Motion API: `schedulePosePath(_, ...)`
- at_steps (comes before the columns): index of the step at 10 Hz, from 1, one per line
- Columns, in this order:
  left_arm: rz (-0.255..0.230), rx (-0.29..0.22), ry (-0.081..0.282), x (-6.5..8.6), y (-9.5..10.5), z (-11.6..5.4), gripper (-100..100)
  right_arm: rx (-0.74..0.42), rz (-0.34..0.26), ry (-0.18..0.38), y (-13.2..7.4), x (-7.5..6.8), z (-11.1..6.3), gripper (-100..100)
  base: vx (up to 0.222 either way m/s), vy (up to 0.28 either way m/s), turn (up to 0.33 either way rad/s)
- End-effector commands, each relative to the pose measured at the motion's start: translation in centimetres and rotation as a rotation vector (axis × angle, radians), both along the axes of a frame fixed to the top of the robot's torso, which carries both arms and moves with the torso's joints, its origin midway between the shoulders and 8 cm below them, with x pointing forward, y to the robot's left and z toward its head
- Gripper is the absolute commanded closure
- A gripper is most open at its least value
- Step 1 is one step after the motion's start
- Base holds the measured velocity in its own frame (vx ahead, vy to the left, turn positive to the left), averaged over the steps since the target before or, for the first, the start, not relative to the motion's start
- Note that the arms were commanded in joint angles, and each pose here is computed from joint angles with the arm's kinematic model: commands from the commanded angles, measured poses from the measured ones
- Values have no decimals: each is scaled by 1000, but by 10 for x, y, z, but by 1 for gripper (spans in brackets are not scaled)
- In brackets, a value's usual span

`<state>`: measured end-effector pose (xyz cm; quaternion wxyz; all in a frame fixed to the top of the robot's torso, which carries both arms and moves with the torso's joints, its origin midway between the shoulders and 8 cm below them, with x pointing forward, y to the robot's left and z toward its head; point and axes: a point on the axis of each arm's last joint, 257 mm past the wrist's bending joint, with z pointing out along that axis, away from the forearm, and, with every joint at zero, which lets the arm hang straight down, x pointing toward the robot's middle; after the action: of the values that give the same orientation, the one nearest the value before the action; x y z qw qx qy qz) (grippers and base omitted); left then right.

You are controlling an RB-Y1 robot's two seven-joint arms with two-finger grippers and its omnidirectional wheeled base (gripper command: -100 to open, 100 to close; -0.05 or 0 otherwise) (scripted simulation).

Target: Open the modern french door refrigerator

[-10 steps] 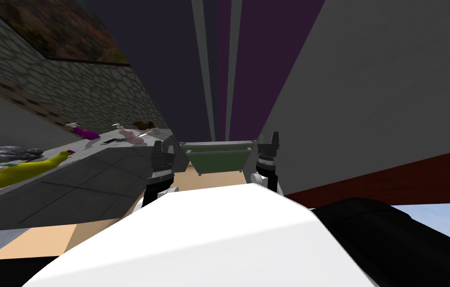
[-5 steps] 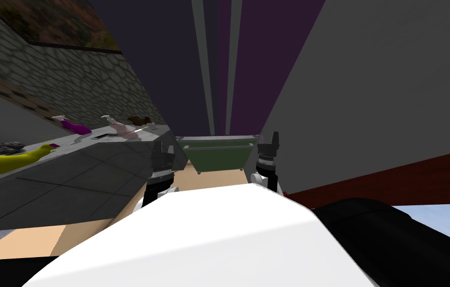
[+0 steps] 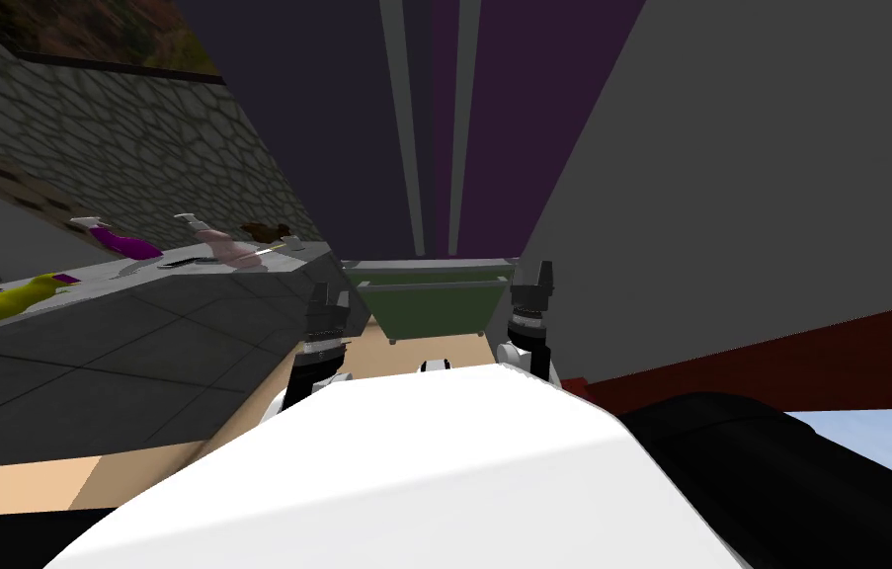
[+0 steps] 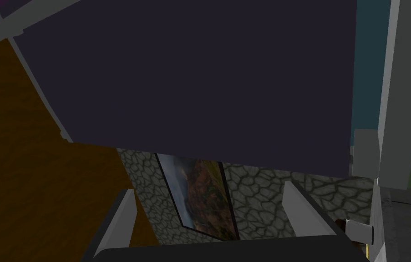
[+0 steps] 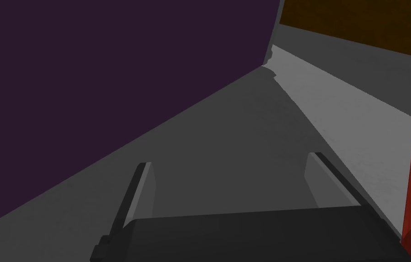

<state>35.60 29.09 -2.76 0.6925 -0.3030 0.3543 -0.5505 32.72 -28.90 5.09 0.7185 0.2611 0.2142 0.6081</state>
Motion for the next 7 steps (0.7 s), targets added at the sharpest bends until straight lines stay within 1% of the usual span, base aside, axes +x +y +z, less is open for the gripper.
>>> schedulePosePath(1, -17, 28, 24, 5, -1, -20, -100, 0, 0, 0, 0, 0, 0, 0, 76, 60, -25)
schedulePosePath(7, -29, 43, 75, 12, 1, -65, -100, 0, 0, 0, 0, 0, 0, 0, 71, 55, -24)
